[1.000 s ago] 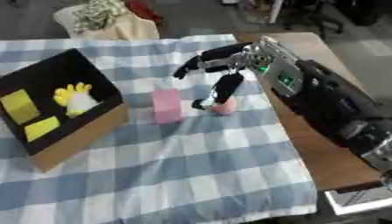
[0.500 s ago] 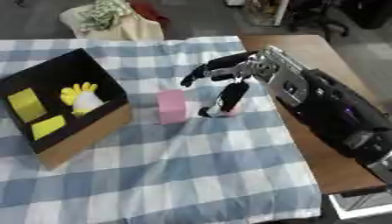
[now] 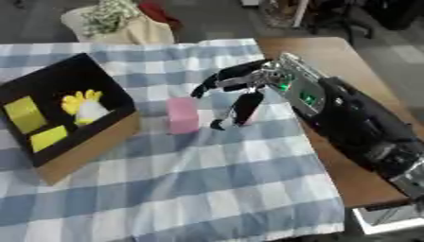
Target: Pick up objects on the table and place them in the box.
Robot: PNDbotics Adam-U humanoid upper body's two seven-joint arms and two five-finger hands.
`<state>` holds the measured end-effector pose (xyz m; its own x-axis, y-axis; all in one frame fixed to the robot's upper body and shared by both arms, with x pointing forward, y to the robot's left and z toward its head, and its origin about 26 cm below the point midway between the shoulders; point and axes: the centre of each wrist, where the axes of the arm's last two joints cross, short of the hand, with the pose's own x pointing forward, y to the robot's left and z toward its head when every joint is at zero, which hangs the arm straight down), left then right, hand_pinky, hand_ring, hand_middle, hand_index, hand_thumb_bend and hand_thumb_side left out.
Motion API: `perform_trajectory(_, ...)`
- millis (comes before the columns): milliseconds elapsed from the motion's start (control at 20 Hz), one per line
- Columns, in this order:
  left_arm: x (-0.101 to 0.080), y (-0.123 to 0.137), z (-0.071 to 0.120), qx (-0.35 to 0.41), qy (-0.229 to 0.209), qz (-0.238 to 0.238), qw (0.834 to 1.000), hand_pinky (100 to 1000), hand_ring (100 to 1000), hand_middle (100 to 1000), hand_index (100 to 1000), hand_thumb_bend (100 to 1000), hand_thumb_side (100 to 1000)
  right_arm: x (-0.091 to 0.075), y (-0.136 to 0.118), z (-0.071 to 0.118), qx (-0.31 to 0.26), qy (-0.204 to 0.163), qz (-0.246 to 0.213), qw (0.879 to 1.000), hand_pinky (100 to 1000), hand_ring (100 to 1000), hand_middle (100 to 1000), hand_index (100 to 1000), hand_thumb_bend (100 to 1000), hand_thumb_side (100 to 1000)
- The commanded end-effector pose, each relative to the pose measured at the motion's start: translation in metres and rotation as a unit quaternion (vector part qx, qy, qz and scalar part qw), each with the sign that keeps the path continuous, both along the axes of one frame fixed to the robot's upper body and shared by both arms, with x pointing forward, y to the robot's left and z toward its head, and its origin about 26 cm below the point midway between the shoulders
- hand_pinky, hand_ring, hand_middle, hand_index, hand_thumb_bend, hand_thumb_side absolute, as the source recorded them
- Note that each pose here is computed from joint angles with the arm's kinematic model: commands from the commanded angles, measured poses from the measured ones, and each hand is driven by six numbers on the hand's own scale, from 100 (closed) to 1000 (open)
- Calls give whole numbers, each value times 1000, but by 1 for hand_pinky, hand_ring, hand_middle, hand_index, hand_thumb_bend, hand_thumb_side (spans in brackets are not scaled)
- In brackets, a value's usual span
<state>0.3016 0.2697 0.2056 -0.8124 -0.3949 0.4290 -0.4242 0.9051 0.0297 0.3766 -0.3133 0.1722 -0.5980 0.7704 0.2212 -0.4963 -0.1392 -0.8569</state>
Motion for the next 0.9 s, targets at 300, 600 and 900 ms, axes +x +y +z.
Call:
perform_trajectory(300, -3, 2, 6, 14, -6, 1, 1000, 760, 901, 822, 797, 530, 566, 1, 5, 7, -7, -11, 2, 1000, 1000, 1000, 914, 1000, 251, 423)
perform_trajectory(600, -3, 3, 5, 15, -4, 3, 1000, 760, 903, 824, 797, 531, 567, 2, 7, 3, -4, -5, 4, 1000, 1000, 1000, 917, 1000, 259, 418)
perform_trajectory(900, -3, 3, 4, 15, -3, 3, 1000, 760, 905, 825, 797, 531, 567, 2, 7, 0, -2, -1, 2, 1000, 1000, 1000, 914, 1000, 245, 408)
